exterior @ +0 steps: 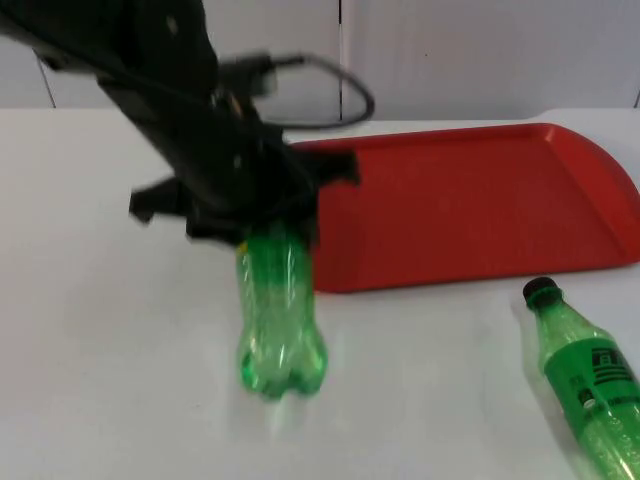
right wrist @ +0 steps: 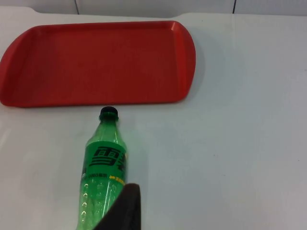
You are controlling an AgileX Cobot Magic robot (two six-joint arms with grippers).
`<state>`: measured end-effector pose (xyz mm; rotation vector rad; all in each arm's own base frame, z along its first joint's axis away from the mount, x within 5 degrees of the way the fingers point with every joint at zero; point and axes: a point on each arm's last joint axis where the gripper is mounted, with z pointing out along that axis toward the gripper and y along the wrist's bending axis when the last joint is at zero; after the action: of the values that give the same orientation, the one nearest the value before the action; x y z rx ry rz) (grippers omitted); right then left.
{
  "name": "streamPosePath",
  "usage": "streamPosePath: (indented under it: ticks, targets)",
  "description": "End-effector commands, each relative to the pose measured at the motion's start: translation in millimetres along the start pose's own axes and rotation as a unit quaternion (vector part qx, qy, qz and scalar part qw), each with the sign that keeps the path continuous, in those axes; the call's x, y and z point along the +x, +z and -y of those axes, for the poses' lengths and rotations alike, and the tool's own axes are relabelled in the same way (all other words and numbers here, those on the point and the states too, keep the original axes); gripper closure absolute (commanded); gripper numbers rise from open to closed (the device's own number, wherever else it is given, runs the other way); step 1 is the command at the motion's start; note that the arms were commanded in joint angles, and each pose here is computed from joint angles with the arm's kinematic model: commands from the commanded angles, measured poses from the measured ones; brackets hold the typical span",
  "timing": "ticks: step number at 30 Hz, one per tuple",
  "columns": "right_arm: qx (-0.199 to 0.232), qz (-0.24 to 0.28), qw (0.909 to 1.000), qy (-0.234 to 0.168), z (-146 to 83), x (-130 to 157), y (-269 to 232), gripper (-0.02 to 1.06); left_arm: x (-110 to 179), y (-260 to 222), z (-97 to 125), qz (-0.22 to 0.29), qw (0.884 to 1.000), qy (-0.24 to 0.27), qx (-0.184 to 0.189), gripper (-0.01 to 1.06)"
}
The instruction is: Place the bottle upright on the tray.
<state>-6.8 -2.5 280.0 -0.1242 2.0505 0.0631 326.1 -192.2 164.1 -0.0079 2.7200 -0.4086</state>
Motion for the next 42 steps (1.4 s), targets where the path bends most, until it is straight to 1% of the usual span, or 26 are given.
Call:
streamPosePath:
  ticks: [1, 2, 5, 7, 8, 11, 12, 13, 14, 15, 16, 17, 18, 19, 22, 25, 27, 28, 29, 30, 31, 32, 34, 36, 38, 42]
  targets:
    - [0.002, 0.004, 1.0000, 0.001, -0.3, 0.0, -0.4, 0.00, -16.5, -31.1, 11.6, 0.086, 0.995, 0.020, 0.042, 1.05]
    - [0.002, 0.004, 1.0000, 0.001, -0.3, 0.0, -0.4, 0.00, -16.5, -31.1, 11.6, 0.086, 0.995, 0.020, 0.042, 1.05]
    - [0.002, 0.004, 1.0000, 0.001, -0.3, 0.0, -0.4, 0.00, -32.6, -70.9, 22.1, 0.186, 0.978, 0.053, 0.084, 1.05]
    - [0.002, 0.004, 1.0000, 0.001, -0.3, 0.0, -0.4, 0.00, -41.2, -97.3, 27.5, 0.252, 0.960, 0.066, 0.108, 1.05]
    - [0.002, 0.004, 1.0000, 0.001, -0.3, 0.0, -0.4, 0.00, -41.2, -97.3, 27.5, 0.252, 0.960, 0.066, 0.108, 1.05]
    - [0.002, 0.004, 1.0000, 0.001, -0.3, 0.0, -0.4, 0.00, -50.1, -131.7, 33.8, 0.340, 0.926, 0.101, 0.132, 1.05]
    - [0.002, 0.004, 1.0000, 0.001, -0.3, 0.0, -0.4, 0.00, -52.3, -141.8, 35.9, 0.368, 0.912, 0.115, 0.139, 1.05]
    - [0.002, 0.004, 1.0000, 0.001, -0.3, 0.0, -0.4, 0.00, -52.3, -141.8, 35.9, 0.368, 0.912, 0.115, 0.139, 1.05]
    - [0.002, 0.004, 1.0000, 0.001, -0.3, 0.0, -0.4, 0.00, -54.7, -153.3, 38.5, 0.401, 0.894, 0.130, 0.149, 1.05]
    - [0.002, 0.004, 1.0000, 0.001, -0.3, 0.0, -0.4, 0.00, -55.3, -155.5, 39.2, 0.409, 0.890, 0.136, 0.151, 1.05]
    - [0.002, 0.004, 1.0000, 0.001, -0.3, 0.0, -0.4, 0.00, -56.8, -162.2, 41.7, 0.434, 0.873, 0.158, 0.156, 1.05]
    - [0.002, 0.004, 1.0000, 0.001, -0.3, 0.0, -0.4, 0.00, -57.8, -165.0, 43.8, 0.451, 0.860, 0.177, 0.158, 1.05]
    - [0.002, 0.004, 1.0000, 0.001, -0.3, 0.0, -0.4, 0.00, -58.2, -166.9, 45.4, 0.462, 0.851, 0.192, 0.160, 1.05]
    - [0.002, 0.004, 1.0000, 0.001, -0.3, 0.0, -0.4, 0.00, -58.2, -166.9, 45.4, 0.462, 0.851, 0.192, 0.160, 1.05]
    - [0.002, 0.004, 1.0000, 0.001, -0.3, 0.0, -0.4, 0.00, -58.6, -170.2, 48.4, 0.480, 0.834, 0.219, 0.163, 1.05]
    - [0.002, 0.004, 1.0000, 0.001, -0.3, 0.0, -0.4, 0.00, -58.8, -171.1, 49.0, 0.485, 0.830, 0.222, 0.165, 1.05]
    - [0.002, 0.004, 1.0000, 0.001, -0.3, 0.0, -0.4, 0.00, -59.6, -172.8, 50.3, 0.497, 0.820, 0.230, 0.167, 1.05]
    - [0.002, 0.004, 1.0000, 0.001, -0.3, 0.0, -0.4, 0.00, -59.8, -173.4, 50.6, 0.500, 0.817, 0.232, 0.167, 1.05]
    - [0.002, 0.004, 1.0000, 0.001, -0.3, 0.0, -0.4, 0.00, -60.3, -175.7, 51.7, 0.513, 0.806, 0.242, 0.168, 1.05]
    - [0.002, 0.004, 1.0000, 0.001, -0.3, 0.0, -0.4, 0.00, -60.5, -176.2, 52.0, 0.516, 0.804, 0.243, 0.168, 1.05]
    - [0.002, 0.004, 1.0000, 0.001, -0.3, 0.0, -0.4, 0.00, -60.9, -177.5, 52.8, 0.525, 0.796, 0.251, 0.168, 1.05]
    - [0.002, 0.004, 1.0000, 0.001, -0.3, 0.0, -0.4, 0.00, -60.9, -177.5, 52.8, 0.525, 0.796, 0.251, 0.168, 1.05]
    - [0.002, 0.004, 1.0000, 0.001, -0.3, 0.0, -0.4, 0.00, -62.2, -175.1, 54.4, 0.539, 0.781, 0.269, 0.163, 1.05]
    - [0.002, 0.004, 1.0000, 0.001, -0.3, 0.0, -0.4, 0.00, -63.3, -168.6, 55.2, 0.543, 0.776, 0.281, 0.158, 1.05]
    - [0.002, 0.004, 1.0000, 0.001, -0.3, 0.0, -0.4, 0.00, -64.0, -162.8, 55.5, 0.541, 0.776, 0.283, 0.157, 1.05]
    - [0.002, 0.004, 1.0000, 0.001, -0.3, 0.0, -0.4, 0.00, -67.8, -139.9, 59.4, 0.565, 0.755, 0.280, 0.181, 1.05]
